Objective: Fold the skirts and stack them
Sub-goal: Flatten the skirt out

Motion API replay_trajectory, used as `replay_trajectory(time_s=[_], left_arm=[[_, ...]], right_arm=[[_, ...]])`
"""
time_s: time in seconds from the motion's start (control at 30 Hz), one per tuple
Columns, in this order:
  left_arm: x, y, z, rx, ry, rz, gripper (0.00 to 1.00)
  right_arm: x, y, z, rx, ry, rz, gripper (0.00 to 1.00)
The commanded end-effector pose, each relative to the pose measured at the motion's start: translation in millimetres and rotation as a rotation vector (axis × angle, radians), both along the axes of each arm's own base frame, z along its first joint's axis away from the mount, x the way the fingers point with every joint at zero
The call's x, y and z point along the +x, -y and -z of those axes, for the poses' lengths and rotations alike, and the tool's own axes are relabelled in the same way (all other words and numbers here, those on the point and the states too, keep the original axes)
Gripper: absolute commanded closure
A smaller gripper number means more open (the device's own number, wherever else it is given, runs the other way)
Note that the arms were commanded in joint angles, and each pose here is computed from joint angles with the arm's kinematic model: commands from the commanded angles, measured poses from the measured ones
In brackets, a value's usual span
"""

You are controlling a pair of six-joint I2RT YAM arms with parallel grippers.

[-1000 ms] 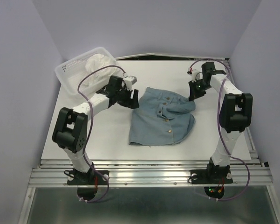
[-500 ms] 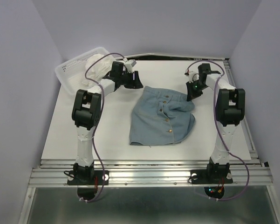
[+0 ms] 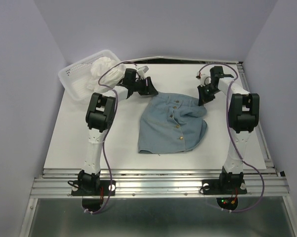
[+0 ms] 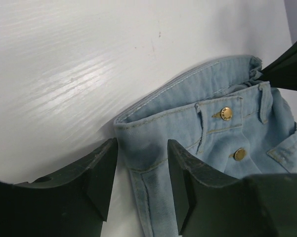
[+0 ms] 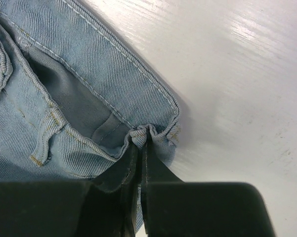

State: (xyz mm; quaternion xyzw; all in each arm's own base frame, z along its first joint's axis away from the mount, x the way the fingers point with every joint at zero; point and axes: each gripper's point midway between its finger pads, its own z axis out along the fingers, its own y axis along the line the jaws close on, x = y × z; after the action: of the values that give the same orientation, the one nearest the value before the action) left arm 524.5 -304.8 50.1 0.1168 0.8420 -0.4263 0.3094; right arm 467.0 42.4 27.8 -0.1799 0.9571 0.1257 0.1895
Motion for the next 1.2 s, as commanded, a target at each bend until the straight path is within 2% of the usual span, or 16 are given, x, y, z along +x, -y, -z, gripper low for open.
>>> replay_trajectory(time_s=[0.0, 0.07, 0.13, 0.2, 0.27, 0.4, 0.43, 0.47, 0.57, 0.7, 0.8, 0.87, 0.97, 1.0, 1.03, 1.17], left_arm=[[6, 23, -31, -0.124, 0.041, 0.047, 0.47], [8, 27, -33, -0.153, 0.037, 0.049, 0.52], [9, 30, -30, -0.174, 0.029, 0.05, 0.66], [13, 29, -42, -0.182, 0.057, 0.05, 0.91], [25, 16, -59, -0.144, 0.123, -0.002, 1.0], [42, -26, -158, 0.006, 0.418, -0.066, 1.0], [47, -44, -164, 0.113, 0.485, -0.077, 1.0], [43, -54, -208, 0.145, 0.584, -0.088, 1.0], [34, -78, -263, 0.293, 0.794, -0.097, 1.0], [-12, -92, -374, 0.303, 1.103, -0.116, 1.0], [-47, -105, -414, 0.348, 1.252, -0.147, 1.0], [-69, -110, -444, 0.332, 1.382, -0.189, 1.0], [-109, -108, -445, 0.303, 1.432, -0.135, 1.0], [-123, -100, -429, 0.288, 1.4, -0.052, 1.0], [-136, -81, -392, 0.306, 1.298, 0.054, 1.0], [-180, -58, -287, 0.252, 1.0, 0.226, 1.0]], right_arm=[[15, 17, 24, -0.085, 0.021, 0.023, 0.99], [17, 17, 22, -0.083, 0.027, 0.026, 0.99], [20, 16, 18, -0.076, 0.036, 0.03, 0.99], [28, 16, 8, -0.076, 0.063, 0.044, 0.99], [38, 17, -11, -0.076, 0.111, 0.051, 0.99], [66, 26, -90, -0.049, 0.297, 0.075, 0.99], [77, 37, -131, -0.042, 0.394, 0.085, 0.99], [81, 36, -155, -0.04, 0.449, 0.074, 0.99], [90, 33, -234, 0.0, 0.643, 0.047, 0.99], [73, 16, -361, 0.09, 0.944, 0.02, 0.99], [60, 17, -397, 0.076, 1.059, 0.027, 0.99], [34, 15, -444, 0.093, 1.182, 0.036, 0.99], [-14, -8, -476, 0.175, 1.269, -0.071, 0.99], [-20, -20, -460, 0.187, 1.227, -0.112, 0.99], [-32, -49, -430, 0.211, 1.109, -0.177, 0.99], [-65, -95, -303, 0.244, 0.74, -0.279, 0.99]])
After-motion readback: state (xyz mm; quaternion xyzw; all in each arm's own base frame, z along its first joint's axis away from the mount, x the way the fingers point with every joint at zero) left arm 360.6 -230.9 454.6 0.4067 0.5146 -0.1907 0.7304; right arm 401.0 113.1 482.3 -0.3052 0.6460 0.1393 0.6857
